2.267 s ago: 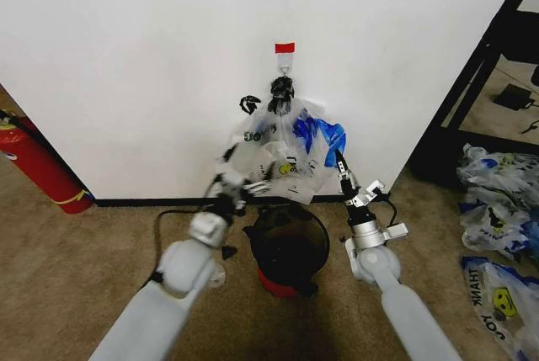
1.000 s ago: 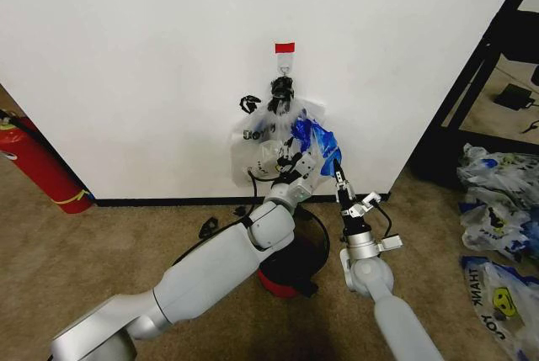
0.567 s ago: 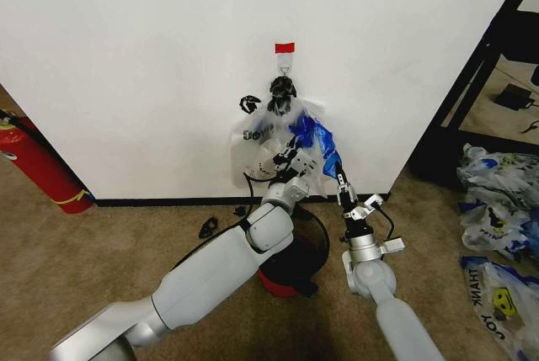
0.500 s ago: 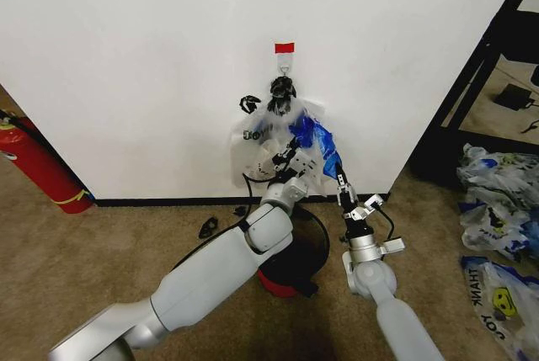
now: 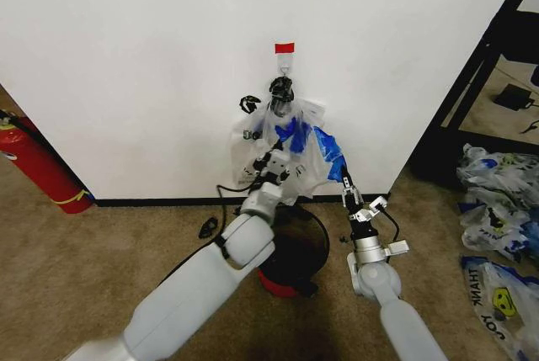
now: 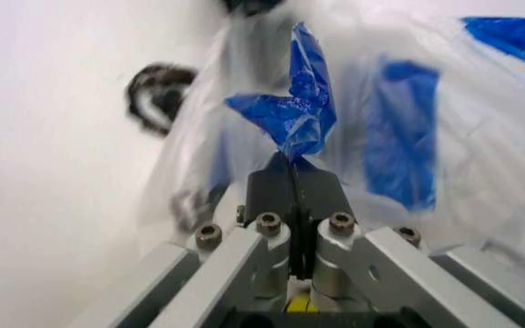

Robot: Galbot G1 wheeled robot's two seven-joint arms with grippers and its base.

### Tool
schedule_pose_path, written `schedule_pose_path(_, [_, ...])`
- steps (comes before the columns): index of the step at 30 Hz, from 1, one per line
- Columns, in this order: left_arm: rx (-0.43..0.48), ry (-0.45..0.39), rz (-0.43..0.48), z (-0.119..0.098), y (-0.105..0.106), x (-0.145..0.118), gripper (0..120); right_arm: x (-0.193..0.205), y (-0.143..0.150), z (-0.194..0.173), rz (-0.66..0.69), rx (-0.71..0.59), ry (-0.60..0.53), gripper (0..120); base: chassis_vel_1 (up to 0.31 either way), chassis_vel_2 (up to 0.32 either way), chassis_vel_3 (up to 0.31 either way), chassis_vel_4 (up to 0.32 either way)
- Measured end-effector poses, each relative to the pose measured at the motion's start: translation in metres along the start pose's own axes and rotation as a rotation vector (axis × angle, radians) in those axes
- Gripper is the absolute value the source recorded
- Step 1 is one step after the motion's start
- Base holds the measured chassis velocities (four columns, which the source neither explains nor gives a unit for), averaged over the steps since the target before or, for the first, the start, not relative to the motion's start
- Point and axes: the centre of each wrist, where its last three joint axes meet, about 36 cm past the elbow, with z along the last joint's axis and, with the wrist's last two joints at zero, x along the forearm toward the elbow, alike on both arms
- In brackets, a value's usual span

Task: Pick up the garbage bag from the wall and place it over the trash bin.

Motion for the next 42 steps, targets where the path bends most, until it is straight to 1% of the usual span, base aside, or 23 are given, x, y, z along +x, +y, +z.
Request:
schedule_pose_path(1, [0.006, 0.001, -0.003, 0.002, 0.001, 0.004, 0, 0.002, -0.001, 0.0, 0.001, 0.006, 0.006, 0, 0.0, 0.0, 0.0, 0.0])
schedule_pose_path(3, [0.027, 0.003, -0.016, 0.01, 0.006, 0.021, 0, 0.012, -0.002, -0.002, -0.004, 0.031, 0.03, 0, 0.0, 0.0, 0.0, 0.0])
schedule_pose_path(5, [0.04, 0.004, -0.025, 0.013, 0.011, 0.037, 0, 0.024, -0.002, -0.003, -0.012, 0.05, 0.053, 0, 0.0, 0.0, 0.0, 0.0])
schedule_pose_path(6, [0.04, 0.004, -0.025, 0.013, 0.011, 0.037, 0, 0.024, -0.002, -0.003, -0.012, 0.05, 0.053, 0, 0.0, 0.0, 0.0, 0.0])
schedule_pose_path(9, [0.051, 0.01, -0.033, 0.016, 0.014, 0.053, 0, 0.038, -0.002, -0.004, -0.025, 0.071, 0.077, 0, 0.0, 0.0, 0.0, 0.0])
schedule_pose_path(11, [0.062, 0.024, -0.039, 0.017, 0.017, 0.073, 0, 0.058, 0.0, -0.009, -0.059, 0.099, 0.111, 0, 0.0, 0.0, 0.0, 0.0])
schedule_pose_path(13, [0.064, 0.027, -0.041, 0.017, 0.018, 0.075, 0, 0.06, 0.0, -0.009, -0.064, 0.102, 0.115, 0, 0.0, 0.0, 0.0, 0.0])
schedule_pose_path(15, [0.069, 0.039, -0.047, 0.017, 0.022, 0.089, 0, 0.074, 0.002, -0.016, -0.1, 0.129, 0.145, 0, 0.0, 0.0, 0.0, 0.0])
schedule_pose_path(16, [0.071, 0.044, -0.051, 0.017, 0.025, 0.101, 0, 0.083, 0.004, -0.022, -0.125, 0.157, 0.169, 0, 0.0, 0.0, 0.0, 0.0])
schedule_pose_path(19, [0.078, 0.034, -0.058, 0.007, 0.03, 0.121, 0, 0.096, 0.01, -0.032, -0.163, 0.199, 0.196, 0, 0.0, 0.0, 0.0, 0.0])
schedule_pose_path(20, [0.078, 0.034, -0.058, 0.007, 0.03, 0.121, 0, 0.096, 0.01, -0.032, -0.163, 0.199, 0.196, 0, 0.0, 0.0, 0.0, 0.0])
schedule_pose_path(23, [0.089, 0.012, -0.064, -0.007, 0.033, 0.133, 0, 0.103, 0.017, -0.039, -0.195, 0.225, 0.201, 0, 0.0, 0.0, 0.0, 0.0])
schedule_pose_path(26, [0.1, -0.021, -0.063, -0.028, 0.038, 0.151, 0, 0.102, 0.034, -0.049, -0.24, 0.244, 0.173, 0, 0.0, 0.0, 0.0, 0.0])
schedule_pose_path(28, [0.098, -0.026, -0.063, -0.031, 0.038, 0.155, 0, 0.101, 0.039, -0.052, -0.251, 0.246, 0.164, 0, 0.0, 0.0, 0.0, 0.0])
schedule_pose_path(31, [0.088, -0.043, -0.065, -0.044, 0.041, 0.169, 0, 0.094, 0.057, -0.061, -0.293, 0.255, 0.125, 0, 0.0, 0.0, 0.0, 0.0])
schedule_pose_path(33, [0.087, -0.048, -0.067, -0.048, 0.041, 0.174, 0, 0.09, 0.064, -0.066, -0.31, 0.264, 0.108, 0, 0.0, 0.0, 0.0, 0.0])
schedule_pose_path(35, [0.09, -0.058, -0.071, -0.057, 0.042, 0.182, 0, 0.081, 0.082, -0.075, -0.346, 0.273, 0.075, 0, 0.0, 0.0, 0.0, 0.0])
schedule_pose_path(36, [0.09, -0.058, -0.071, -0.057, 0.042, 0.182, 0, 0.081, 0.082, -0.075, -0.346, 0.273, 0.075, 0, 0.0, 0.0, 0.0, 0.0])
schedule_pose_path(39, [0.086, -0.049, -0.078, -0.063, 0.044, 0.189, 0, 0.079, 0.099, -0.079, -0.379, 0.273, 0.062, 0, 0.0, 0.0, 0.0, 0.0])
schedule_pose_path(40, [0.083, -0.042, -0.081, -0.062, 0.044, 0.19, 0, 0.081, 0.1, -0.079, -0.385, 0.277, 0.069, 0, 0.0, 0.0, 0.0, 0.0])
schedule_pose_path(42, [0.073, -0.023, -0.086, -0.053, 0.042, 0.191, 0, 0.089, 0.095, -0.075, -0.403, 0.301, 0.098, 0, 0.0, 0.0, 0.0, 0.0])
